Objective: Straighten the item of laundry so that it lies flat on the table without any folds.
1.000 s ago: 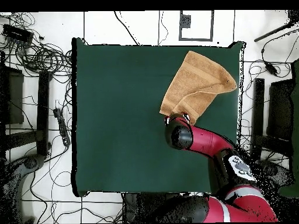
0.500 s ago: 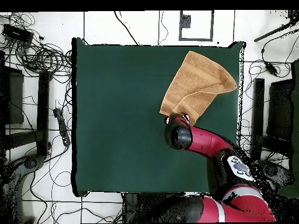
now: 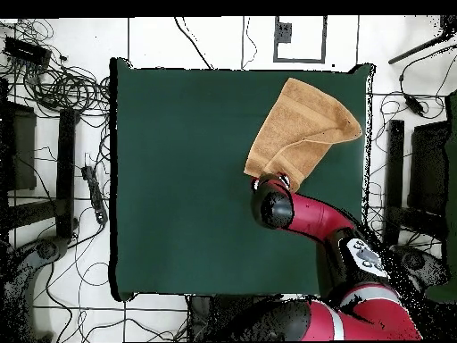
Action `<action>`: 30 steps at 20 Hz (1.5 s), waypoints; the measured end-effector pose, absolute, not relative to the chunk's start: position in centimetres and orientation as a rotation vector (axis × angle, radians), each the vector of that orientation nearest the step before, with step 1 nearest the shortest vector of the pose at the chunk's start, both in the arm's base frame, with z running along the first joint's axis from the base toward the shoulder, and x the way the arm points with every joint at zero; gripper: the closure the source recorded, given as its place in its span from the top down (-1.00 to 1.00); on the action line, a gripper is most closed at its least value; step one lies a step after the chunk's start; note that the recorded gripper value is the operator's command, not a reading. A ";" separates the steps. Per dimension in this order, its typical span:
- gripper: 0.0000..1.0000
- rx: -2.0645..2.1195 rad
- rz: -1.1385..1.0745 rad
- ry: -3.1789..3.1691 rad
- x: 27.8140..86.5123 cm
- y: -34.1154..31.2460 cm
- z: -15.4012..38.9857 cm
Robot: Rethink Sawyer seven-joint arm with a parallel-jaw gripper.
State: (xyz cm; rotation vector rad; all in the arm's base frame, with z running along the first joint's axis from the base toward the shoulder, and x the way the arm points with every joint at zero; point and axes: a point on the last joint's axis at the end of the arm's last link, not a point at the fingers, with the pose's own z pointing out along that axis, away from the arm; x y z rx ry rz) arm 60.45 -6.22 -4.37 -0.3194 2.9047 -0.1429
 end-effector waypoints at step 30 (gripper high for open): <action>1.00 -0.307 -0.138 2.921 60.0 -6.7 -3.9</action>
